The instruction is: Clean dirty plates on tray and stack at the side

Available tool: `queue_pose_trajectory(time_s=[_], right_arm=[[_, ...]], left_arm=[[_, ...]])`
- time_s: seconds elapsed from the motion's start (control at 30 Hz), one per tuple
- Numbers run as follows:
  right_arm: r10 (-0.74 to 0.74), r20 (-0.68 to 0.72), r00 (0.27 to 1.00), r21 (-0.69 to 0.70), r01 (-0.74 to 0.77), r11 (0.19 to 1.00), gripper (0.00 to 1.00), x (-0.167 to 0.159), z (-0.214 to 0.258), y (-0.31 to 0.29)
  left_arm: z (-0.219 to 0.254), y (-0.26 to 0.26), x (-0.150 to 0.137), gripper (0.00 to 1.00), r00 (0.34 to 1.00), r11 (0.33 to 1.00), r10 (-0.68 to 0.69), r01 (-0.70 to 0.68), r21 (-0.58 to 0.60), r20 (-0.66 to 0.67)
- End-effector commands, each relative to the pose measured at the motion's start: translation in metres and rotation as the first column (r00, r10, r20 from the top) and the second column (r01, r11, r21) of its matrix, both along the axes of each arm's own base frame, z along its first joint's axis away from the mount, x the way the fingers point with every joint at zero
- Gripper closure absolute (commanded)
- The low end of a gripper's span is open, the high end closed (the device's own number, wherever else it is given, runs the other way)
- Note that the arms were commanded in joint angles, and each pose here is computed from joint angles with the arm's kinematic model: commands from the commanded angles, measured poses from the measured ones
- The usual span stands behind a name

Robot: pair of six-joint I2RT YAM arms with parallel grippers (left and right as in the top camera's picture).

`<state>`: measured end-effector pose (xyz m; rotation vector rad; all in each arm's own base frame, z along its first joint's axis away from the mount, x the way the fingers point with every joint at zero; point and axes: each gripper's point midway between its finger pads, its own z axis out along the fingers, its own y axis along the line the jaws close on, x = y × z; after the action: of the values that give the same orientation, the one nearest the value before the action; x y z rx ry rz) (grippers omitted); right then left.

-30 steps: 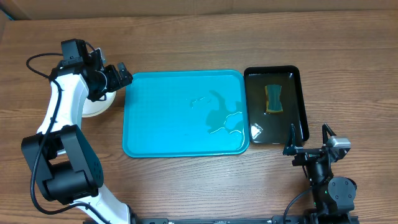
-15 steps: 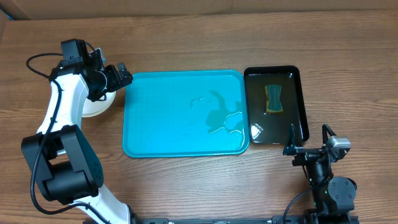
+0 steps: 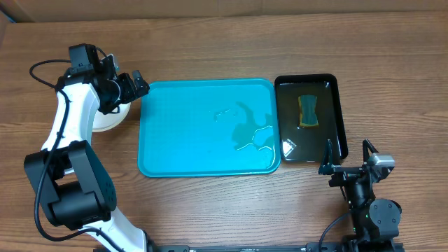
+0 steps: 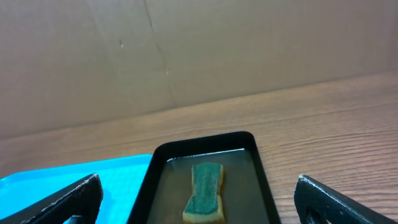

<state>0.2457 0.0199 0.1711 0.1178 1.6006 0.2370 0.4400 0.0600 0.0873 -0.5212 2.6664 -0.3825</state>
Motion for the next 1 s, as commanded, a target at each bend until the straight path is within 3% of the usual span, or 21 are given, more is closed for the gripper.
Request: queue_pose_trajectory(time_s=[0.0,0.13,0.3,0.6,0.73,0.83,0.97], right_arm=[[-0.002,0.006,1.000,-0.007,0.002,1.000,0.00,0.000,-0.001,-0.001],[-0.002,0.006,1.000,-0.006,0.002,1.000,0.00,0.000,-0.001,-0.001],[-0.002,0.006,1.000,-0.007,0.002,1.000,0.00,0.000,-0.001,-0.001],[-0.002,0.006,1.000,-0.007,0.002,1.000,0.00,0.000,-0.001,-0.001],[-0.002,0.006,1.000,-0.006,0.002,1.000,0.00,0.000,-0.001,-0.001],[-0.002,0.006,1.000,-0.007,0.002,1.000,0.00,0.000,-0.001,-0.001],[-0.002,0.006,1.000,-0.006,0.002,1.000,0.00,0.000,-0.001,-0.001]], left_arm=[[0.007,-0.004,0.001,0.00,0.999,0.999,-0.033,0.033,0.007,0.024],[0.045,-0.005,0.002,0.00,0.993,0.999,-0.037,0.034,0.031,0.110],[0.140,-0.015,-0.012,0.00,0.944,0.995,-0.063,0.036,0.091,0.324],[0.298,-0.061,-0.093,0.00,0.724,0.981,-0.169,0.055,0.188,0.669],[0.333,-0.081,-0.127,0.00,0.629,0.960,-0.251,0.062,0.274,0.736],[0.345,-0.072,-0.146,0.00,0.603,0.939,-0.260,-0.024,0.343,0.755],[0.338,-0.070,-0.170,0.00,0.591,0.935,-0.253,-0.053,0.350,0.766]])
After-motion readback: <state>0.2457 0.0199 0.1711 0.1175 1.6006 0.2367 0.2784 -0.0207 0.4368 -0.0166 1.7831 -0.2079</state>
